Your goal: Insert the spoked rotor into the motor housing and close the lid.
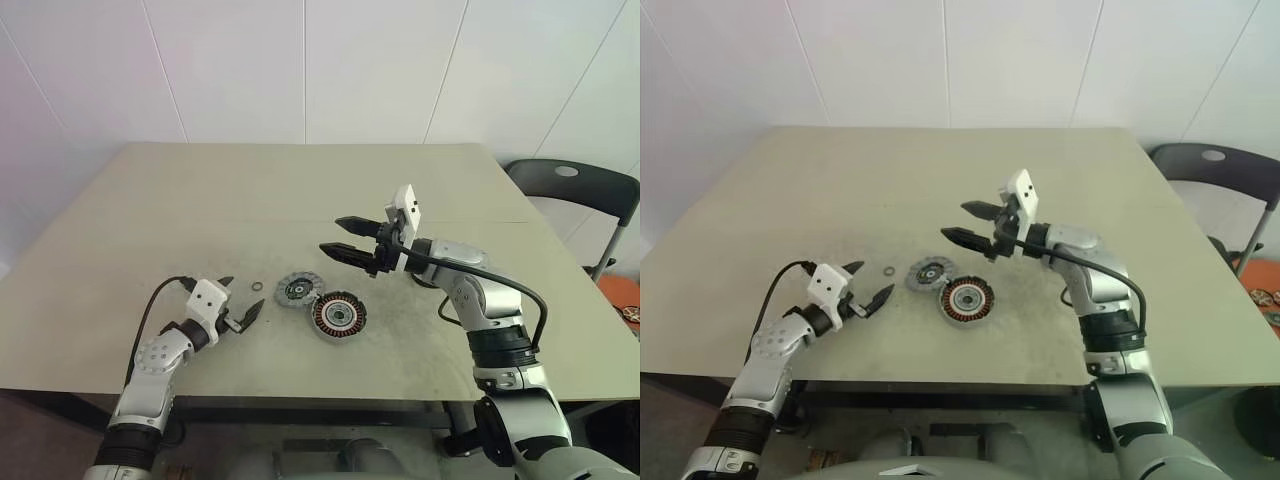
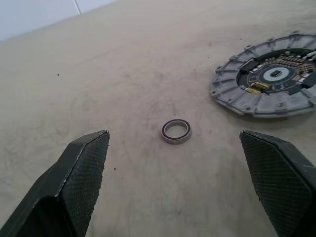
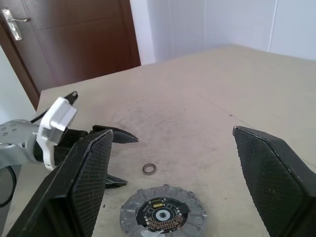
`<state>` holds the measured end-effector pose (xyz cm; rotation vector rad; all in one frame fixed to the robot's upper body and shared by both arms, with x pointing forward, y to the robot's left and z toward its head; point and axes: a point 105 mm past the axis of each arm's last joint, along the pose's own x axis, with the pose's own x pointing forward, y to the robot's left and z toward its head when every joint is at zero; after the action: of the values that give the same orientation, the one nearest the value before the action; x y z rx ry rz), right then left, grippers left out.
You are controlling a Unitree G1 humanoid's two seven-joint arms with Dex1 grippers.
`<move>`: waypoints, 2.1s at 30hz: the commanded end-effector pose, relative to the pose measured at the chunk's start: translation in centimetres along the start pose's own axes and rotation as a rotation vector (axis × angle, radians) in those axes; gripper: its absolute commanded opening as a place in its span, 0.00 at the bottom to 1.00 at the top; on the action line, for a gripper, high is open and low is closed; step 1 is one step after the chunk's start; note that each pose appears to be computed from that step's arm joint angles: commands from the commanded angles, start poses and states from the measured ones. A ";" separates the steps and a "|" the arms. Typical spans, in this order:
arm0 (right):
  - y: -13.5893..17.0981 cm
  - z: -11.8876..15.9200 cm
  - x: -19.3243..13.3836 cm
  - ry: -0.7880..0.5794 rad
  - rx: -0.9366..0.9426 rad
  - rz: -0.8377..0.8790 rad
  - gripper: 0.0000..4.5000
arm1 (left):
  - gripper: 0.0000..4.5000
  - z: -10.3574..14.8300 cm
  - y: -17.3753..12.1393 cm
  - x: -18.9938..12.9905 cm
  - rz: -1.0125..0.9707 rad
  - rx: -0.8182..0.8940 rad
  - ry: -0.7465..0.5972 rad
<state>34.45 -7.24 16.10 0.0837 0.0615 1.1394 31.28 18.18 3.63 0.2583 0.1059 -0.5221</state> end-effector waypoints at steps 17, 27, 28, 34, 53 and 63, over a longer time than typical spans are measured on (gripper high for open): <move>3.3 -5.7 -5.7 0.305 -0.129 0.143 0.90 | 1.00 0.5 -0.2 1.7 -0.014 -0.077 -0.024; 3.5 -5.4 -5.5 0.282 -0.126 0.142 0.90 | 1.00 0.0 1.4 2.6 0.071 -0.076 0.020; 3.6 -5.4 -5.4 0.279 -0.125 0.143 0.90 | 1.00 -0.1 1.4 2.7 0.076 -0.080 0.022; 3.6 -5.4 -5.2 0.271 -0.123 0.138 0.90 | 1.00 0.0 1.2 3.1 0.068 -0.093 0.023; 3.6 -5.5 -5.2 0.261 -0.113 0.119 0.90 | 1.00 -0.6 -0.4 4.0 -0.028 -0.155 0.085; 3.8 -5.4 -5.0 0.246 -0.106 0.113 0.91 | 0.66 -2.2 -0.3 4.0 -0.015 -0.198 0.190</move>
<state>28.53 -10.52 9.88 -0.1537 0.2735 1.2431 34.91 16.84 2.44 0.1205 0.2648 -0.4995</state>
